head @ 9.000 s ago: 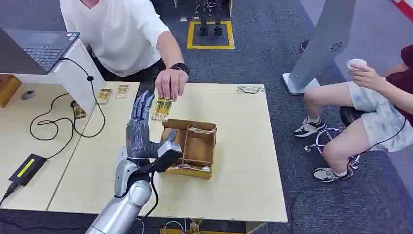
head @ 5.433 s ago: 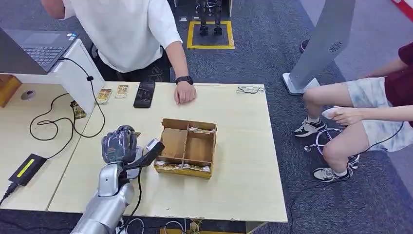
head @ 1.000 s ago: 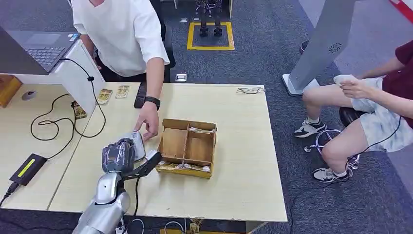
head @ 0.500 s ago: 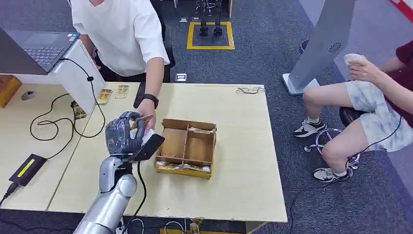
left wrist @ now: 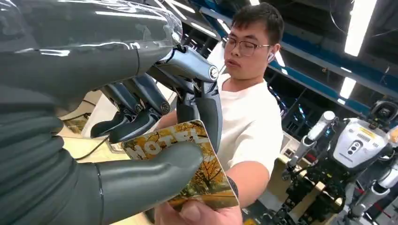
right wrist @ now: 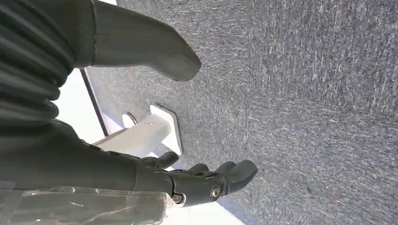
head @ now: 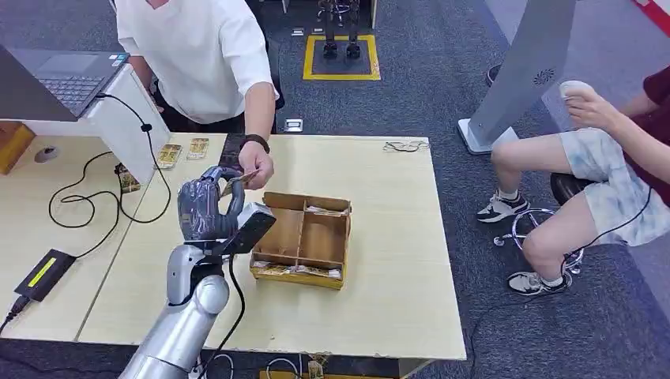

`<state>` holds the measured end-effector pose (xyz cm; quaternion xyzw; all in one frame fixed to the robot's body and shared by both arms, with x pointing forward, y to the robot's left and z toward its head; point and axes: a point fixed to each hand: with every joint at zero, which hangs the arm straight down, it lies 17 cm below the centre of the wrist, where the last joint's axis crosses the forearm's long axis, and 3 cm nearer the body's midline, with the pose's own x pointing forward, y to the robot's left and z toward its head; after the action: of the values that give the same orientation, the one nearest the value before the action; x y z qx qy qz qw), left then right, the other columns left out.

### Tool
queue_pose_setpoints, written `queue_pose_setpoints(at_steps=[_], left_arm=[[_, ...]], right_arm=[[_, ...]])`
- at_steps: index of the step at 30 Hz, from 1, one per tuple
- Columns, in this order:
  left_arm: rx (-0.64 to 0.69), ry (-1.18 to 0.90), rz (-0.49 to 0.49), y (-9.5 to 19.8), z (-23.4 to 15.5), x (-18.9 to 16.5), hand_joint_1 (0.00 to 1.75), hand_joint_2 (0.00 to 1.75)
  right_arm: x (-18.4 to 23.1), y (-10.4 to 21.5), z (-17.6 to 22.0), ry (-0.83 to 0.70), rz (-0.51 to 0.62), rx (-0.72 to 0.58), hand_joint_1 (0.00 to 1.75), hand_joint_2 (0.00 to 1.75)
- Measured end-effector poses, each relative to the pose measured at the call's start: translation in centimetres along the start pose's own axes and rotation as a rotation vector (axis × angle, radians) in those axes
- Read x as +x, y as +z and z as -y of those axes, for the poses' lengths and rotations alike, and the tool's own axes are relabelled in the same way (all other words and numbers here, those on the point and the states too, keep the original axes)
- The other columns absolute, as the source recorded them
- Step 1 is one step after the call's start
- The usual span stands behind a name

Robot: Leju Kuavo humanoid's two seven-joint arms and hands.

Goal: Pass the card to the sensor for recognition and then transmit it.

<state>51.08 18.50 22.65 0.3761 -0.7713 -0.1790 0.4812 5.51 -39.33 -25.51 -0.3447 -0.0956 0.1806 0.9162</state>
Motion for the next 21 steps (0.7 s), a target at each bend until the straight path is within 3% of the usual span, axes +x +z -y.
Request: queue_pose_setpoints(at_steps=[5, 6, 7, 9, 10, 11, 12, 13, 14, 15, 16, 17, 18, 19, 21], left_arm=[[-0.006, 0.012, 0.0, 0.0, 0.1, 0.2, 1.75, 1.75], [-0.036, 0.039, 0.003, 0.0, 0.8, 0.8, 0.12, 1.75], [-0.047, 0.046, 0.007, 0.0, 1.0, 1.1, 0.03, 1.75], [-0.062, 0.051, 0.018, 0.1, 1.3, 1.6, 0.26, 1.75], [-0.065, 0.051, 0.026, 0.0, 1.5, 1.9, 0.3, 1.75], [-0.067, 0.048, 0.034, 0.0, 1.5, 2.2, 0.49, 1.75], [-0.068, 0.047, 0.04, 0.0, 1.6, 2.4, 0.86, 1.75], [-0.071, 0.041, 0.051, 0.1, 1.7, 2.7, 1.1, 1.75], [-0.071, 0.034, 0.06, 0.1, 1.7, 2.9, 1.52, 1.75], [-0.072, 0.028, 0.069, 0.1, 1.7, 3.2, 1.5, 1.75], [-0.074, 0.024, 0.076, 0.2, 1.8, 3.4, 1.38, 1.75], [-0.075, 0.021, 0.083, 0.2, 1.8, 3.6, 1.12, 1.75], [-0.077, 0.02, 0.087, 0.2, 1.9, 3.8, 0.7, 1.75], [-0.08, 0.02, 0.089, 0.3, 2.0, 3.9, 0.07, 1.75], [-0.098, 0.014, 0.098, 0.5, 2.4, 4.1, 0.0, 1.75]], right_arm=[[0.0, 0.0, 0.0, 0.0, 0.0, 0.0, 0.0, 1.75], [0.0, 0.0, 0.0, -0.002, 0.0, 0.0, 0.0, 1.75], [0.0, 0.0, 0.0, -0.002, 0.0, 0.0, 0.0, 1.75], [0.0, 0.0, 0.0, -0.003, 0.0, 0.001, 0.0, 1.75], [0.0, 0.0, 0.0, -0.003, 0.001, 0.001, 0.0, 1.75], [0.1, 0.0, 0.0, -0.003, 0.002, 0.001, 0.0, 1.75], [0.1, 0.0, 0.0, -0.003, 0.003, 0.001, 0.0, 1.75], [0.1, 0.0, 0.0, -0.003, 0.003, 0.001, 0.0, 1.75], [0.1, 0.0, 0.0, -0.003, 0.003, 0.001, 0.0, 1.75], [0.1, 0.0, 0.0, -0.003, 0.004, 0.001, 0.0, 1.75], [0.1, 0.0, -0.1, -0.003, 0.004, 0.001, 0.0, 1.75], [0.1, 0.0, -0.1, -0.003, 0.004, 0.001, 0.0, 1.75], [0.1, 0.0, -0.1, -0.004, 0.004, 0.002, 0.0, 1.75], [0.2, 0.1, -0.1, -0.004, 0.005, 0.002, 0.0, 1.75], [0.2, 0.1, -0.2, -0.005, 0.005, 0.004, 0.0, 1.75]])
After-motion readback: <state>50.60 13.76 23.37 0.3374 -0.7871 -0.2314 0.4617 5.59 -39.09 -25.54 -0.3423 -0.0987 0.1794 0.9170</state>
